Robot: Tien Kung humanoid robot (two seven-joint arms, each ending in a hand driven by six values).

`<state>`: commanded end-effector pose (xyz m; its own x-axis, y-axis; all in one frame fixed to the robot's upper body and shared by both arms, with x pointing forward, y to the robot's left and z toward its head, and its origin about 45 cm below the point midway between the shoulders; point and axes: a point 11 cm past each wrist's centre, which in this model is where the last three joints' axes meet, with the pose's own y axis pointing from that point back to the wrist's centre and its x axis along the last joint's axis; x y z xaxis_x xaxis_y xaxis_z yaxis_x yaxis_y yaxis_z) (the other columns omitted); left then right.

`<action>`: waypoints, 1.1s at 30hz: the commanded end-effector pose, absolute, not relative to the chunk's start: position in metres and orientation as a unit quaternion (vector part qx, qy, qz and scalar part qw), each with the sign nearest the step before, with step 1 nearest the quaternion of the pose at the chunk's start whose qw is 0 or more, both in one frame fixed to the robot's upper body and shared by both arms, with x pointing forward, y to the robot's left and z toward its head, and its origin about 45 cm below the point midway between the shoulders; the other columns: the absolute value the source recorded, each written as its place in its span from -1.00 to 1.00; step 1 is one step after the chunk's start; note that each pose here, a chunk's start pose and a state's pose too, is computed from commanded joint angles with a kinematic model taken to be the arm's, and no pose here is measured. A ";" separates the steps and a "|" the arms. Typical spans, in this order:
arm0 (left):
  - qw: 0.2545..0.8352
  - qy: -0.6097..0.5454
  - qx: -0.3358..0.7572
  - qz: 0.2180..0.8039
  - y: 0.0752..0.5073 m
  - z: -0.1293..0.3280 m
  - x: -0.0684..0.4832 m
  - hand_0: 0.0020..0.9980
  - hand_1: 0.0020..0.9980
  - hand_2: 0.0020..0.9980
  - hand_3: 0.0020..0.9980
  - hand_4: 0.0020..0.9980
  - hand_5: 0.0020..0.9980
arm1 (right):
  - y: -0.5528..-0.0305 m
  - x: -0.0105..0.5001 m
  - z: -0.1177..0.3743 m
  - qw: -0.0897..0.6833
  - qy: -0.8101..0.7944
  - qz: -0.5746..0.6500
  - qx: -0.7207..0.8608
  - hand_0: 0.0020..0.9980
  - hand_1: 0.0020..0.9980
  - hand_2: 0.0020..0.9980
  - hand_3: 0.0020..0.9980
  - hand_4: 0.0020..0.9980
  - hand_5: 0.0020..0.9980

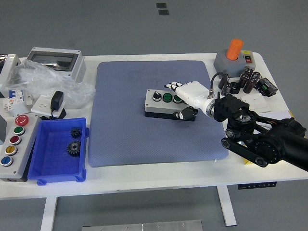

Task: Pick up the button,place it on the desk,press the button,press the button

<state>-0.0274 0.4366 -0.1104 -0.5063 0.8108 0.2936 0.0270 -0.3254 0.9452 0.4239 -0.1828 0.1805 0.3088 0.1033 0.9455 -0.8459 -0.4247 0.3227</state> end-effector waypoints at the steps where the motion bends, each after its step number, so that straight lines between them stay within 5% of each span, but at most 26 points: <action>1: 0.279 0.509 0.411 0.702 0.437 -0.110 -0.027 0.27 0.27 0.12 0.25 0.29 -0.44 | -0.183 0.424 0.180 0.459 -0.279 0.517 0.667 0.78 0.74 1.00 1.00 0.30 -1.00; 33: 0.278 0.510 0.415 0.700 0.437 -0.110 -0.032 0.27 0.27 0.10 0.23 0.26 -0.44 | -0.191 0.426 0.195 0.451 -0.298 0.502 0.675 0.80 0.71 1.00 1.00 0.34 -0.96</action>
<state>-0.0317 0.4368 -0.1103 -0.5014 0.8125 0.2974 0.0338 -0.3250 0.9451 0.4258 -0.1911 0.1953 0.3179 0.0516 0.9467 -0.8550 -0.4159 0.3098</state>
